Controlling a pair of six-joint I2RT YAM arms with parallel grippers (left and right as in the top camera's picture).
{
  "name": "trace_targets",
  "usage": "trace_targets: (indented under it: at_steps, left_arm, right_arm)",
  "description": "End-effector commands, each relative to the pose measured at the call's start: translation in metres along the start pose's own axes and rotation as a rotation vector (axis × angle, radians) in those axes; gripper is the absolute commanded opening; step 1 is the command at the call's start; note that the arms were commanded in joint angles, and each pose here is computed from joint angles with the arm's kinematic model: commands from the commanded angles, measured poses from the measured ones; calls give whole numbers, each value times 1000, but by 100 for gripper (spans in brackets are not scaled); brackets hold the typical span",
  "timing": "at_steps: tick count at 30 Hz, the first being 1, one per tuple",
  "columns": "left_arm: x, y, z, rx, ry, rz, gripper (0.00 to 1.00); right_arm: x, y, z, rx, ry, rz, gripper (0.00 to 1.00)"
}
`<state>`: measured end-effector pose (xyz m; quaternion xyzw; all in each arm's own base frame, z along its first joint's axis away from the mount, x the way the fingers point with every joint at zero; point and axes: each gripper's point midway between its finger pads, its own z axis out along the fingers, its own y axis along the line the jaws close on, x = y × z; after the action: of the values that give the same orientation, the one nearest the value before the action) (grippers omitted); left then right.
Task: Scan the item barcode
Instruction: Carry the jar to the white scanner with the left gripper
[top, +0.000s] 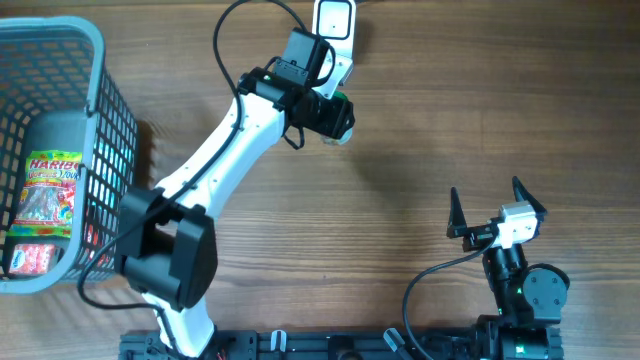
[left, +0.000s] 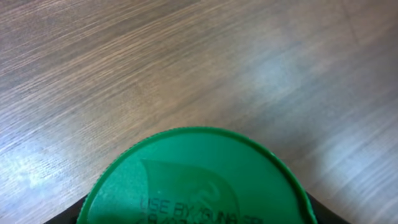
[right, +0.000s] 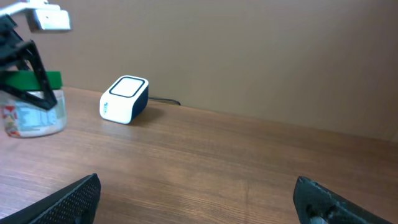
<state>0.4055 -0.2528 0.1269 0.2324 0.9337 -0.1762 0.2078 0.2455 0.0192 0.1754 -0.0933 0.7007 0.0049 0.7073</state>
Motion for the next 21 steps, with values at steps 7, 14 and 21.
trace_targets:
  at_steps: [7,14,21]
  left_arm:
    - [14,18,38,-43,67,-31,64]
    - [13,23,61,-40,60,-62,64]
    - [30,-4,85,-14,116,-80,60]
  right_arm:
    - [-2,-1,0,10,-9,-8,100]
    - [-2,-1,0,10,-9,-8,100]
    - [-2,-1,0,10,-9,-8,100]
